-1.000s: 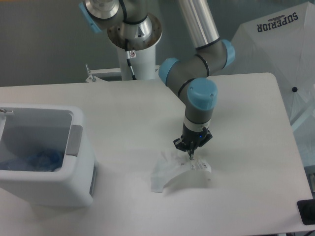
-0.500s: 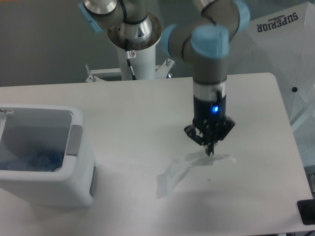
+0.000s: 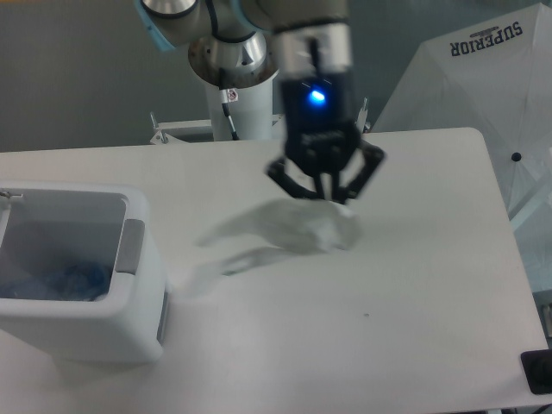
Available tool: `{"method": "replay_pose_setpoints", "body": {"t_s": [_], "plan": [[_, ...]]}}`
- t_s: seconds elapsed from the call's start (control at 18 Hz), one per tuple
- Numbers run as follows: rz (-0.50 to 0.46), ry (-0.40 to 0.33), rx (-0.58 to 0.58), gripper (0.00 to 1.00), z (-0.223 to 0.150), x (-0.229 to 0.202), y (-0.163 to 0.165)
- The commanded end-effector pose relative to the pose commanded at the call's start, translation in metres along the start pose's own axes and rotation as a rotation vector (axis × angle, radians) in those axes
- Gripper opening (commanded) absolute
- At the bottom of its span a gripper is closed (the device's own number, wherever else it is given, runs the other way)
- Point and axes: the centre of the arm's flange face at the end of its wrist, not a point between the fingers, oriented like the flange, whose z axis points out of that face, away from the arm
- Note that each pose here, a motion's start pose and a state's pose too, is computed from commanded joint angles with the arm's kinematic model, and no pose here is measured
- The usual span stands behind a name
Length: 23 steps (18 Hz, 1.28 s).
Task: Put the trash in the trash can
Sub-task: 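Lift the bag and carry it over the trash bin, then release the bag into the bin and raise the open gripper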
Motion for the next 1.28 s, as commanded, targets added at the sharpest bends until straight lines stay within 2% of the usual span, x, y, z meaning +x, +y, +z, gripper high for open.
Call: {"method": "replay_pose_setpoints", "body": {"t_s": [0.28,0.39,0.72,1.11,1.28], "plan": [[0.198,0.085,0.042,0.0,-0.008,0.066,-0.021],[0.317,0.128,0.043,0.0,-0.001,0.096,-0.021],[0.501,0.224,0.011,0.0,0.037,0.149,-0.006],[0.592,0.293,-0.044,0.0,0.049,0.196,0.027],[0.601,0.312,-0.061,0.0,0.053,0.204,0.038]]}}
